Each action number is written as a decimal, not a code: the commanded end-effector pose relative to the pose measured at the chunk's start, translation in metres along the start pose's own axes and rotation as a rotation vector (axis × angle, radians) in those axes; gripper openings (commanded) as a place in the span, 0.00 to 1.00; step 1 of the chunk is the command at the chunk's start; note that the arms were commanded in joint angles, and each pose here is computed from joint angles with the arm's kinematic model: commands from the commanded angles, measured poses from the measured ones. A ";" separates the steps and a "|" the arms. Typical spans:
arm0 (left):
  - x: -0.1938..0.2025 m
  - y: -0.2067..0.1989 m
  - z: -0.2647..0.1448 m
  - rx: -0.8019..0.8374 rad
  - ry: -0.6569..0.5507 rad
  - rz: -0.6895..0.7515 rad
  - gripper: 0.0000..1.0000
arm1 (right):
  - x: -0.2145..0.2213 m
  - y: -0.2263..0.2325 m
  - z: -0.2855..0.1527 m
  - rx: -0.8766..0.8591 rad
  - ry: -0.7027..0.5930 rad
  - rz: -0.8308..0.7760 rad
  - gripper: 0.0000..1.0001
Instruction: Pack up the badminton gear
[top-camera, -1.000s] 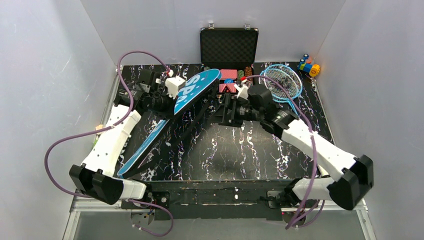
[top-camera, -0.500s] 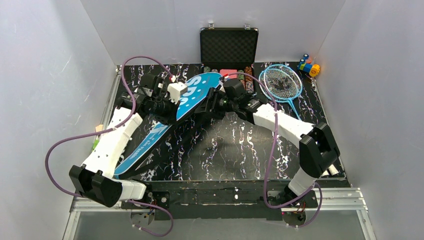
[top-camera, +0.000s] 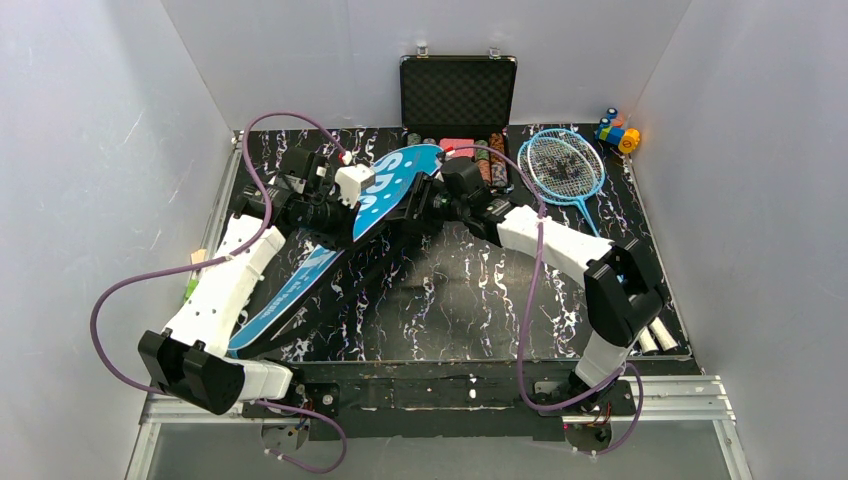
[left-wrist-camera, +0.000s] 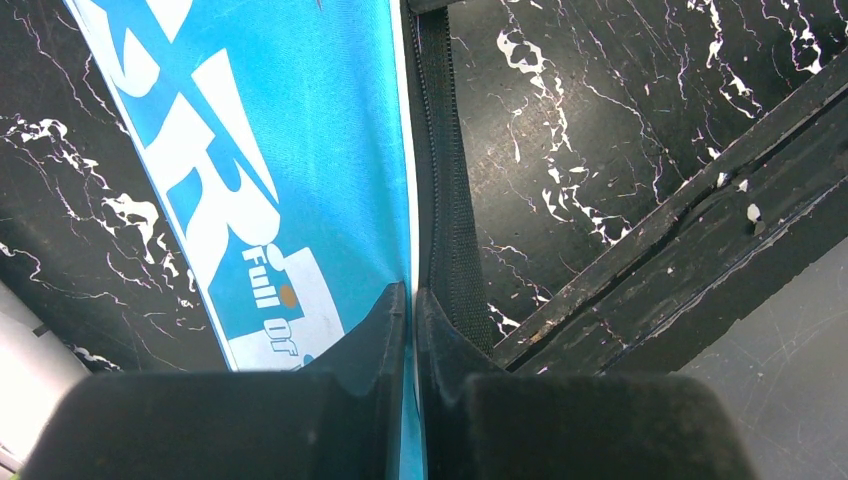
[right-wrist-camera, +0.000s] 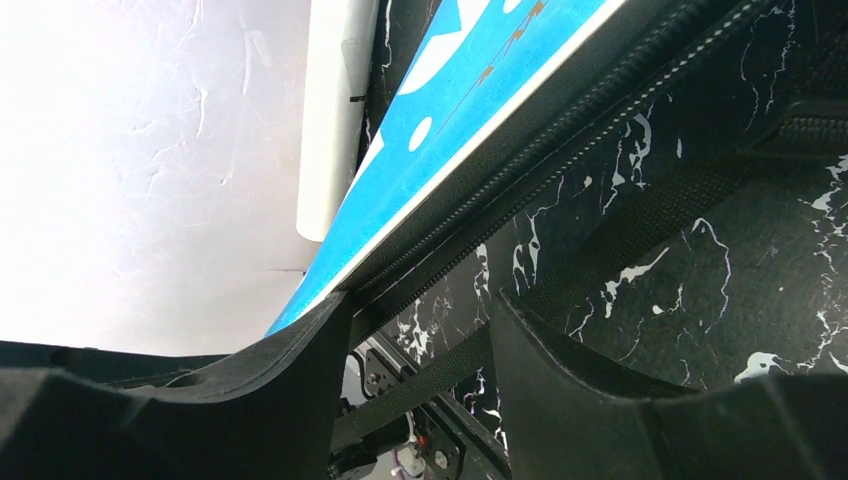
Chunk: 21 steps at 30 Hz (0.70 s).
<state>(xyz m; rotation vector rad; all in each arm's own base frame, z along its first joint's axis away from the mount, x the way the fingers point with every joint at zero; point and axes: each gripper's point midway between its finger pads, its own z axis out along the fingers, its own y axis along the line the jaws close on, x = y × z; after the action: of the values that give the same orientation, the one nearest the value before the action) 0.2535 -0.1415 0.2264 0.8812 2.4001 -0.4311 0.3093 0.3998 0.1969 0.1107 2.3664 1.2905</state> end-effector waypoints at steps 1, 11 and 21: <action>-0.002 -0.015 -0.012 0.044 -0.047 0.024 0.00 | -0.018 0.027 0.003 -0.073 -0.069 -0.012 0.60; 0.001 -0.015 -0.012 0.045 -0.044 0.030 0.00 | -0.019 0.020 0.016 -0.059 -0.063 0.004 0.57; 0.000 -0.019 -0.013 0.066 -0.048 0.028 0.00 | -0.023 0.009 0.024 -0.009 -0.083 -0.008 0.36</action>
<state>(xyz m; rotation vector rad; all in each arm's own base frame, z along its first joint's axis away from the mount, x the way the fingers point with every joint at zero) 0.2511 -0.1409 0.2225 0.8994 2.3993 -0.4331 0.3197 0.4109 0.1793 0.1567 2.3830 1.2833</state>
